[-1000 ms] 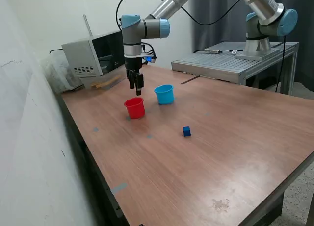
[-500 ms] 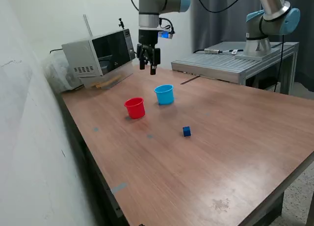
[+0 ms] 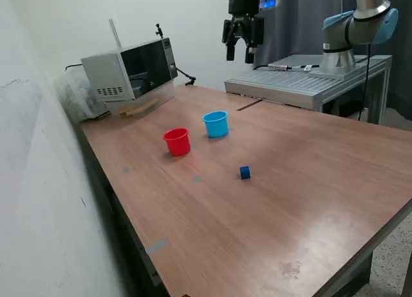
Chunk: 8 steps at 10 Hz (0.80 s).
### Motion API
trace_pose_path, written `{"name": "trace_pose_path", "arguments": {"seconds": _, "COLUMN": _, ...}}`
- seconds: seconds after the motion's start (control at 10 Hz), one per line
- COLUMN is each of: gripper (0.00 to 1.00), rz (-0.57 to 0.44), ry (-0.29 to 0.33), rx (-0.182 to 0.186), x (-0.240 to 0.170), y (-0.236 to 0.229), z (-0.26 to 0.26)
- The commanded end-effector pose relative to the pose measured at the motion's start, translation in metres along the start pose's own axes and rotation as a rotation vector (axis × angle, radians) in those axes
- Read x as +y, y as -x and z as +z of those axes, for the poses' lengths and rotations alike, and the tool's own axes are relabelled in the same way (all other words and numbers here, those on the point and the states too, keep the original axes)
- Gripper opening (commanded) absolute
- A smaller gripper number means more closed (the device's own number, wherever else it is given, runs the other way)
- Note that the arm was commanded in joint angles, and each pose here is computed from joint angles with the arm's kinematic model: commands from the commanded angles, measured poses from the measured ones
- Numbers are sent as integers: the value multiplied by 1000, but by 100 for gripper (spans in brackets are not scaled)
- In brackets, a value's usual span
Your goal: Place red objects in the red bin, and blue objects in the blue bin.
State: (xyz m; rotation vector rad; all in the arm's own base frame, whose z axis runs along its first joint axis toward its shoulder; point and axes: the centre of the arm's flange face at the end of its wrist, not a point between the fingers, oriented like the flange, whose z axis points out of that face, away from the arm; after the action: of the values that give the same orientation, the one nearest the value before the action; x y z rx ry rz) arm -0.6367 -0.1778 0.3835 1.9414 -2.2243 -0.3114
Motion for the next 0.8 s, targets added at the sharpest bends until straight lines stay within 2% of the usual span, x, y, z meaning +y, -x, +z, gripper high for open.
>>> {"name": "trace_pose_path", "arguments": {"seconds": 0.0, "gripper": 100, "rz": 117, "ry": 9, "rx": 17, "x": -2, "y": -30, "z": -1}}
{"name": "trace_pose_path", "arguments": {"seconds": 0.1, "gripper": 100, "rz": 162, "ry": 5, "rx": 19, "x": 8, "y": -39, "z": 13}}
{"name": "trace_pose_path", "arguments": {"seconds": 0.2, "gripper": 100, "rz": 164, "ry": -13, "rx": 16, "x": 16, "y": -48, "z": 42}}
{"name": "trace_pose_path", "arguments": {"seconds": 0.7, "gripper": 100, "rz": 155, "ry": -120, "rx": -20, "x": 24, "y": -68, "z": 225}}
